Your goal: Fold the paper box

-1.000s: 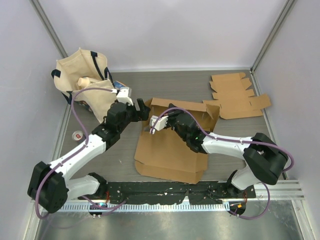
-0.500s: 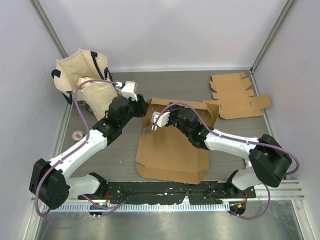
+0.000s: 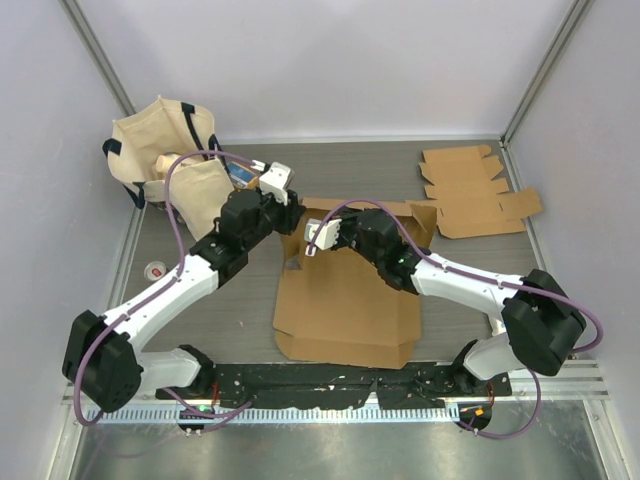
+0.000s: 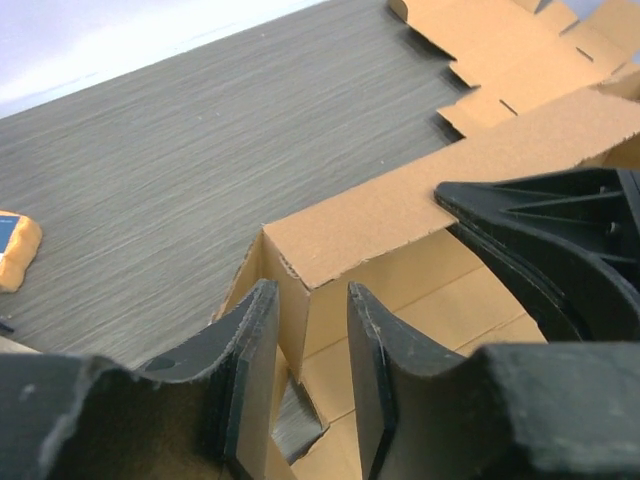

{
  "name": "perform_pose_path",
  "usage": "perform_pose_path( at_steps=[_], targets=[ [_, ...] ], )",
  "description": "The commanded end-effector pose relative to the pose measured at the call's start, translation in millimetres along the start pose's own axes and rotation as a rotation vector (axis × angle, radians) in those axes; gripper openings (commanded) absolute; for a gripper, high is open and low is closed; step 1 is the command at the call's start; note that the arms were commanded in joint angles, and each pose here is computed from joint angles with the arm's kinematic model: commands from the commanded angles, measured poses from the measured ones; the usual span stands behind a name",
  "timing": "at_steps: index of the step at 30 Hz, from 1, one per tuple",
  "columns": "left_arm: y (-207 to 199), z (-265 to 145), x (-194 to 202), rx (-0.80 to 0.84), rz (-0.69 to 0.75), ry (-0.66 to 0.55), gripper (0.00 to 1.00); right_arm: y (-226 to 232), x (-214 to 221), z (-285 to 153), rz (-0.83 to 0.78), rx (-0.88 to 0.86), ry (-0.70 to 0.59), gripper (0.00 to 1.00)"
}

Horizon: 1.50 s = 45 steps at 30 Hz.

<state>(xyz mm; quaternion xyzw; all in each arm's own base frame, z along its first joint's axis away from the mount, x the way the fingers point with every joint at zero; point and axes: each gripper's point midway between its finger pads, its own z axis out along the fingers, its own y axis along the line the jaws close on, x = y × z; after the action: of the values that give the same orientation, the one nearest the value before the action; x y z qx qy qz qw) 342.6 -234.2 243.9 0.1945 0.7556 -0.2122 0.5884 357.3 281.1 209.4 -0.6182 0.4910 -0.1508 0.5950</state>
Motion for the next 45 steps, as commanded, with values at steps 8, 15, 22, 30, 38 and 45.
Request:
perform_pose_path(
  at_steps=[8, 15, 22, 30, 38, 45],
  targets=[
    [-6, 21, -2, -0.043, 0.173, 0.008, 0.34, -23, -14, -7, 0.063, 0.042, -0.051, 0.04],
    [2, 27, 7, -0.11, 0.201, 0.021, 0.22, -26, -16, -7, 0.069, 0.051, -0.054, 0.06],
    [7, 30, 11, -0.154, 0.21, 0.026, 0.19, -28, -14, -6, 0.081, 0.061, -0.044, 0.1],
    [8, 31, 14, -0.175, 0.198, 0.021, 0.0, -43, 1, -25, 0.279, 0.117, 0.088, 0.58],
    [12, 22, 8, -0.211, 0.175, -0.016, 0.0, -45, 8, -101, 0.818, 0.094, 0.292, 0.87],
    [10, 21, 8, -0.209, 0.166, -0.023, 0.0, -81, -17, -123, 1.856, 0.405, 0.278, 1.0]
  ],
)
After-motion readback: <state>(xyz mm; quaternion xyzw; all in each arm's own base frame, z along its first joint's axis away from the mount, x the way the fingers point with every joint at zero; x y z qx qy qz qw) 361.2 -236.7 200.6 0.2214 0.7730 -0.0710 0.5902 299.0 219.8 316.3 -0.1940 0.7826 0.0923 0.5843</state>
